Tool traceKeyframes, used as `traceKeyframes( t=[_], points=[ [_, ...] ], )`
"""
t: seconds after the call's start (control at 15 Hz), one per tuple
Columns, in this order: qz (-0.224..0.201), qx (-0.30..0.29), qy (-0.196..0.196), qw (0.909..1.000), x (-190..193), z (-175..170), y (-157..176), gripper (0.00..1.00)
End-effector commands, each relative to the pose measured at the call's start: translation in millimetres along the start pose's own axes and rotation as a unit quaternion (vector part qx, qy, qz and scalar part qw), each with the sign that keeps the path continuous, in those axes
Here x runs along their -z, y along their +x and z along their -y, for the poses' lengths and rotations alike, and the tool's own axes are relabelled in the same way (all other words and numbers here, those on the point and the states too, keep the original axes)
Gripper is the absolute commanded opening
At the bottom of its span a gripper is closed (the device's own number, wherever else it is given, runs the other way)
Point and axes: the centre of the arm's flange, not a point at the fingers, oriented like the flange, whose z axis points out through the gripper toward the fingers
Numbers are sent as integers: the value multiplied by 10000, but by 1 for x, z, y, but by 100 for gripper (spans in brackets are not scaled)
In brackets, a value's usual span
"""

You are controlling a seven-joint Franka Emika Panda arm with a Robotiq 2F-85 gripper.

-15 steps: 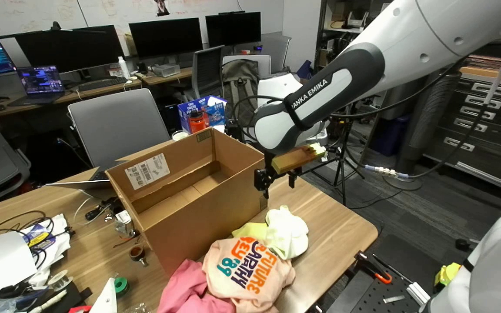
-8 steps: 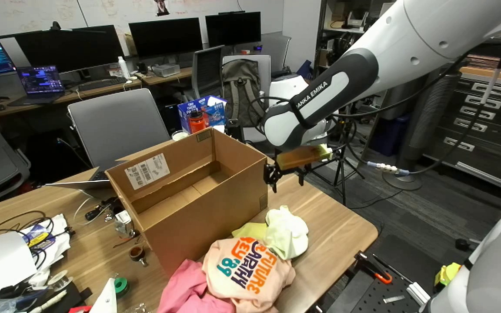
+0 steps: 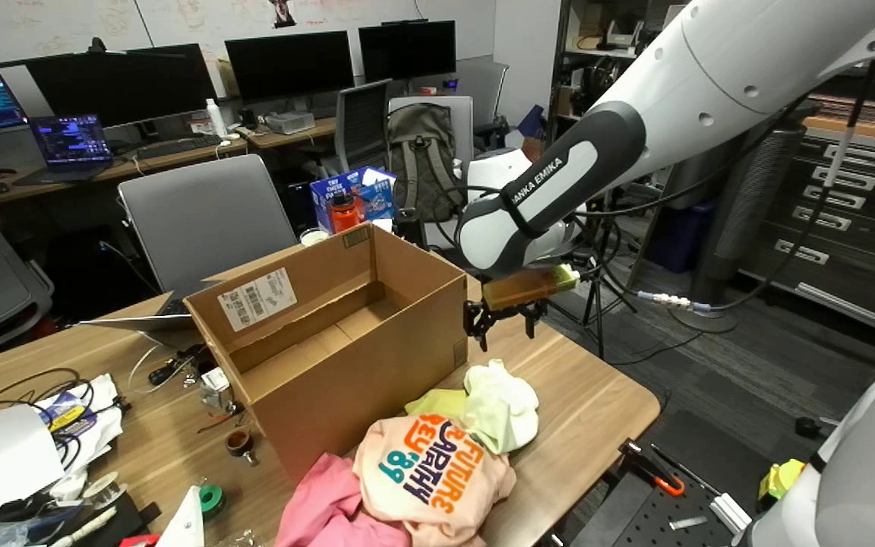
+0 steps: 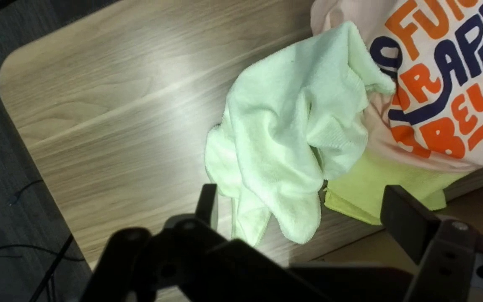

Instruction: Put the three objects into the cardboard box

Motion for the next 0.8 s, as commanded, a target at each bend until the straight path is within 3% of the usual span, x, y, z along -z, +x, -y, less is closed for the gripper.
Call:
traceKeyframes(
  t=[0.0,0.27,0.73],
  points=[
    [196,52,-10,9998,-10,11,-2,100],
    [373,124,15,9992,-26,19,-2,100],
    [869,-264,510,9946,-51,13,2,100]
  ],
)
